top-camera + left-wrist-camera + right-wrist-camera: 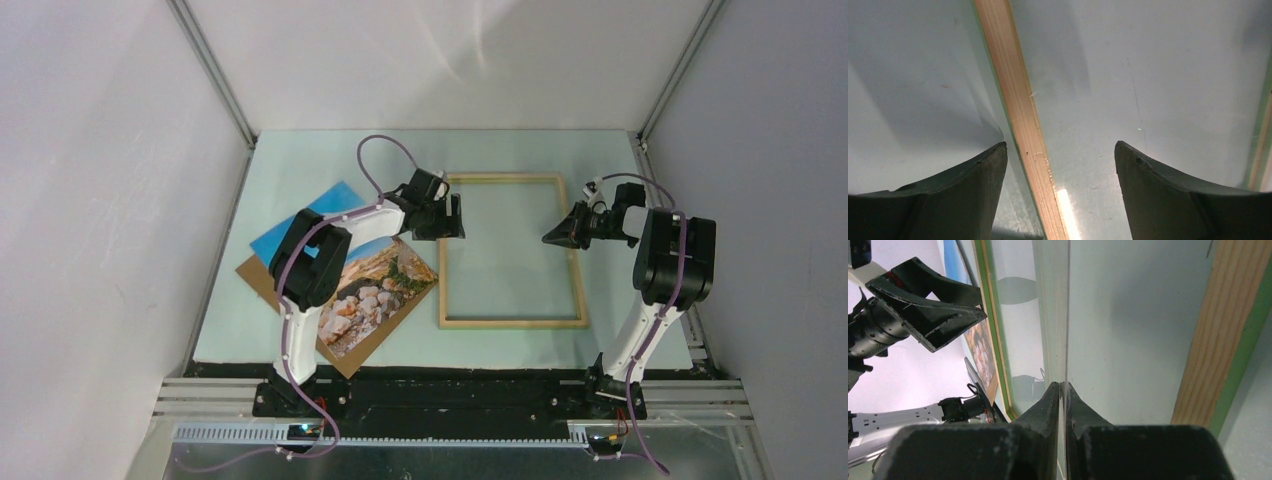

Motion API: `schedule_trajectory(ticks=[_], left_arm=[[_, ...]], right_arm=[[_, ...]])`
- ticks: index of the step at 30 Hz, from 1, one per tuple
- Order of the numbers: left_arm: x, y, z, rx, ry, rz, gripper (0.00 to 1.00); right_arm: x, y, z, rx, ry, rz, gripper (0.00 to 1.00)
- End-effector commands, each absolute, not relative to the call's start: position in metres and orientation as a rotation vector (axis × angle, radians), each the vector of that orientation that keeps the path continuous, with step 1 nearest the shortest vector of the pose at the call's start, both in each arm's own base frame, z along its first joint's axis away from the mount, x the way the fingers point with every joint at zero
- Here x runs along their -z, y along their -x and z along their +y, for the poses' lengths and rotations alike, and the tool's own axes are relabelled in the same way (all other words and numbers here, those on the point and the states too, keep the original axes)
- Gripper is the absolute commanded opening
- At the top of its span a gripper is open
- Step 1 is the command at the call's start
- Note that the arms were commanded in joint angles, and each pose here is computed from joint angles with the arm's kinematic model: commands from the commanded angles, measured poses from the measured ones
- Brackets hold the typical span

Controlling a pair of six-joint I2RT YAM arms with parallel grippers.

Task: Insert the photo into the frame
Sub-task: Place the photo frame item in the photo frame.

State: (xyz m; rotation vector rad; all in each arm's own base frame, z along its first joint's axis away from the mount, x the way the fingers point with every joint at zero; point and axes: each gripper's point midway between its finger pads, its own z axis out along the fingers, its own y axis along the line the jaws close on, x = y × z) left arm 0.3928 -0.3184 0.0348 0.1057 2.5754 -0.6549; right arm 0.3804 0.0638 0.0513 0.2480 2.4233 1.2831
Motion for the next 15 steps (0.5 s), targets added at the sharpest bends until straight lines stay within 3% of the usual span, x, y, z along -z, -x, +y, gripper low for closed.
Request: schedule_trajectory(ticks=[1,15], left_arm=[[-0.0356,-0.3917,-0.3117,0.474,-0.15,2.559,0.85],[-0.0387,-0.3908,-0.3114,0.226,-0.266,2.513,0.9]], right_arm=[[-0.059,-0.3862,0.0609,-1.2,-0.192,2.407,0.08],[-0.0575,-0.3867,0.0585,-1.149,-0.181,2.42,0.15]])
